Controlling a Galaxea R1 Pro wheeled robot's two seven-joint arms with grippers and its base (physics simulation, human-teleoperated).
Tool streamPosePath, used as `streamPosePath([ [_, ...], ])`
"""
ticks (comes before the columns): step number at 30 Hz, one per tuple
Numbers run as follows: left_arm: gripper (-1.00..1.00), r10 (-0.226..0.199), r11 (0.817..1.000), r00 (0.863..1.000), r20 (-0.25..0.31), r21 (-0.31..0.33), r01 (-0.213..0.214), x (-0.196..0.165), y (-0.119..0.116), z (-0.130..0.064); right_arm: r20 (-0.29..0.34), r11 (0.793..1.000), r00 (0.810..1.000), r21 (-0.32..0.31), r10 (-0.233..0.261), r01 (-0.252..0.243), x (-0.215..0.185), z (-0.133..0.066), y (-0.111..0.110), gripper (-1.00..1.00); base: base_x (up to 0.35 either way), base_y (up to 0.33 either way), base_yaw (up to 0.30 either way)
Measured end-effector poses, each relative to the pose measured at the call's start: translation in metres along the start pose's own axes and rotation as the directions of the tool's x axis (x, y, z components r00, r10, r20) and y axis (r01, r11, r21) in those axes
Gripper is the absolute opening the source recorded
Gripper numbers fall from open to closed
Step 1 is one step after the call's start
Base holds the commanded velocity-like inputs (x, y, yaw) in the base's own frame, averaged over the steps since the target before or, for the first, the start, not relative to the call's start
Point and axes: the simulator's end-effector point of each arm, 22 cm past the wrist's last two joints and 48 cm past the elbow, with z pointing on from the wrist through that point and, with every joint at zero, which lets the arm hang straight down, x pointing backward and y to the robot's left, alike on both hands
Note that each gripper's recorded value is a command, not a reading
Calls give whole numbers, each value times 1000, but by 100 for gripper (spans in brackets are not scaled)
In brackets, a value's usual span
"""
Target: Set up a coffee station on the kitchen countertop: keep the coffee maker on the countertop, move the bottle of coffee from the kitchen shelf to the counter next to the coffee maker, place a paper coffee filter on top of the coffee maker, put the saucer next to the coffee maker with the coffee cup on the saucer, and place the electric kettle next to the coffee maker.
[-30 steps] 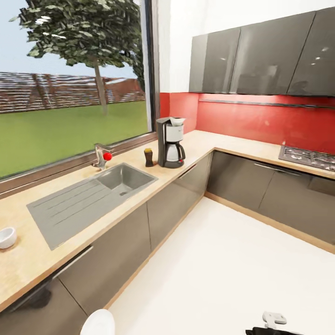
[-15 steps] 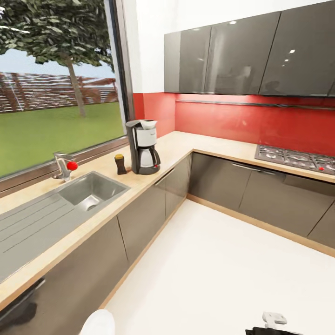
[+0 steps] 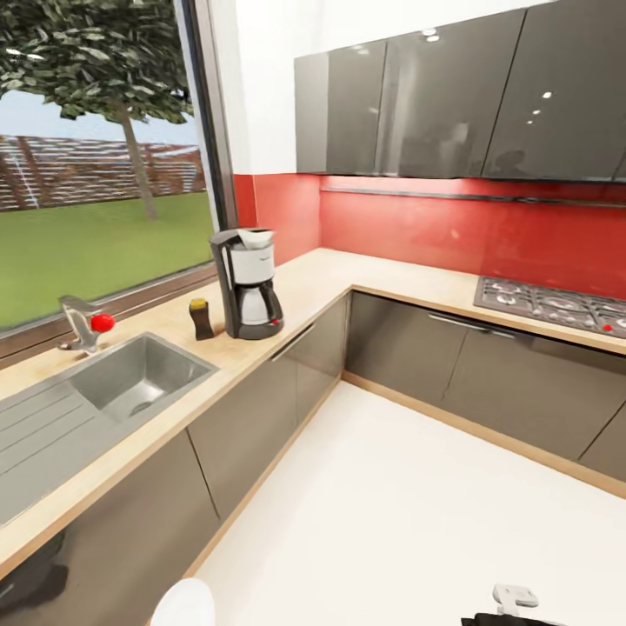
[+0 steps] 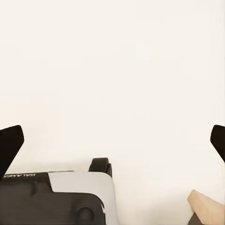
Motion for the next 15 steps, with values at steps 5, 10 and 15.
streamPosePath([
  [5, -100, 0, 1000, 1000, 0, 0, 0, 0, 0, 0, 1, 1000, 1000, 1, 0, 0, 0, 0, 0, 100, 308, -151, 0],
  [10, -100, 1, 1000, 1000, 0, -1, -1, -1, 0, 0, 0, 1000, 1000, 1, -1, 1, 0, 0, 0, 100, 310, -146, 0],
  [15, -100, 1, 1000, 1000, 0, -1, -1, -1, 0, 0, 0, 1000, 1000, 1, -2, 2, 0, 0, 1, 100, 310, -146, 0],
])
